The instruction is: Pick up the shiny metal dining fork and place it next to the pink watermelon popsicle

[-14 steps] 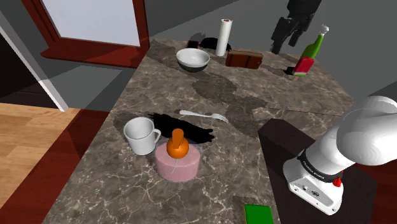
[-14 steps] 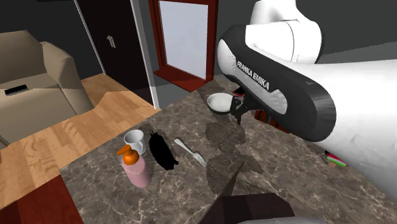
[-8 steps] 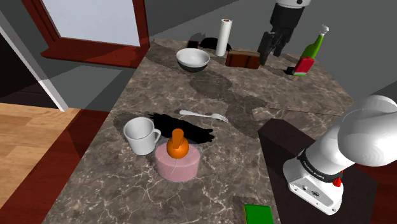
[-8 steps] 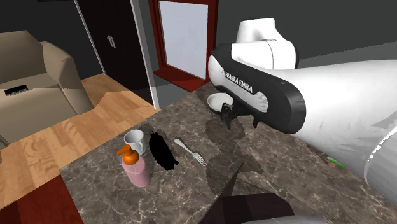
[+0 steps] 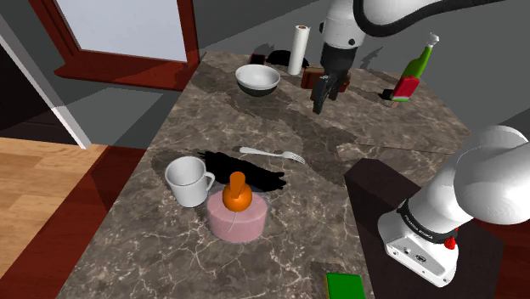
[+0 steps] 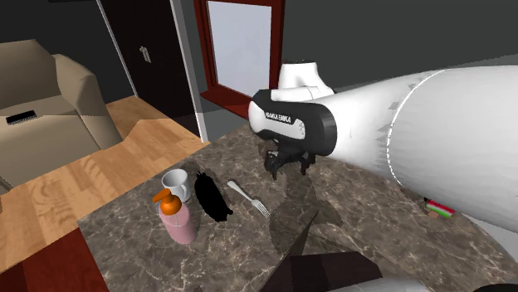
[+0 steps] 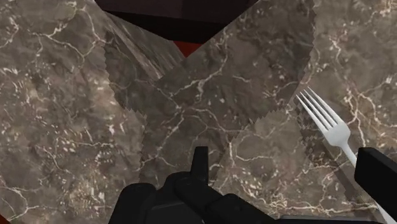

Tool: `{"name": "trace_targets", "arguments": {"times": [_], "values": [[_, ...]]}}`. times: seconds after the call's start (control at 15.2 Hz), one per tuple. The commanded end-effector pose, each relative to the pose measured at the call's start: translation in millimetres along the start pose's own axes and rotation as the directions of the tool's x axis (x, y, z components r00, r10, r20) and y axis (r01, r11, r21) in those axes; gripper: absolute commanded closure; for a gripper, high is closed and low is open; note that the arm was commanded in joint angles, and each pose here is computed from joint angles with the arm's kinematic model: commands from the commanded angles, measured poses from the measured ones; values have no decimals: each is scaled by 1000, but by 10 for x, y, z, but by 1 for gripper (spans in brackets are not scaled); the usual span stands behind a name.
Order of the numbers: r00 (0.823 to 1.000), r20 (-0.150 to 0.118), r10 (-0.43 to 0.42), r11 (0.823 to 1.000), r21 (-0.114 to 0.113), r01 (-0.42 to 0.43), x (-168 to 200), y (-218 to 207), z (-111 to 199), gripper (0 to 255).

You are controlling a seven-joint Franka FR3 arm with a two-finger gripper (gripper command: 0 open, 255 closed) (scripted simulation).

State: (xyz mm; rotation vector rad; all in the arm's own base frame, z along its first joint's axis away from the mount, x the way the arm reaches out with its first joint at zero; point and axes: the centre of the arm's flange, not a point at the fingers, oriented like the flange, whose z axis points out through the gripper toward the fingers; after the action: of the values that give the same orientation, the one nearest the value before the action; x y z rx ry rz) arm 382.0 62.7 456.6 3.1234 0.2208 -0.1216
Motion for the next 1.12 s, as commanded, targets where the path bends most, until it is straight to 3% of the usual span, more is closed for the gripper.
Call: {"name": "trace_targets", "arguments": {"times": [0.0, 0.33, 0.66, 1.06], "values": [[999, 6, -44, 999, 13, 44, 124, -134, 180, 0], [988, 24, -152, 988, 45, 150, 392, -503, 641, 0], [965, 39, -258, 964, 78, 254, 609, -913, 1095, 0], [964, 40, -264, 962, 80, 260, 605, -956, 1385, 0]]}}
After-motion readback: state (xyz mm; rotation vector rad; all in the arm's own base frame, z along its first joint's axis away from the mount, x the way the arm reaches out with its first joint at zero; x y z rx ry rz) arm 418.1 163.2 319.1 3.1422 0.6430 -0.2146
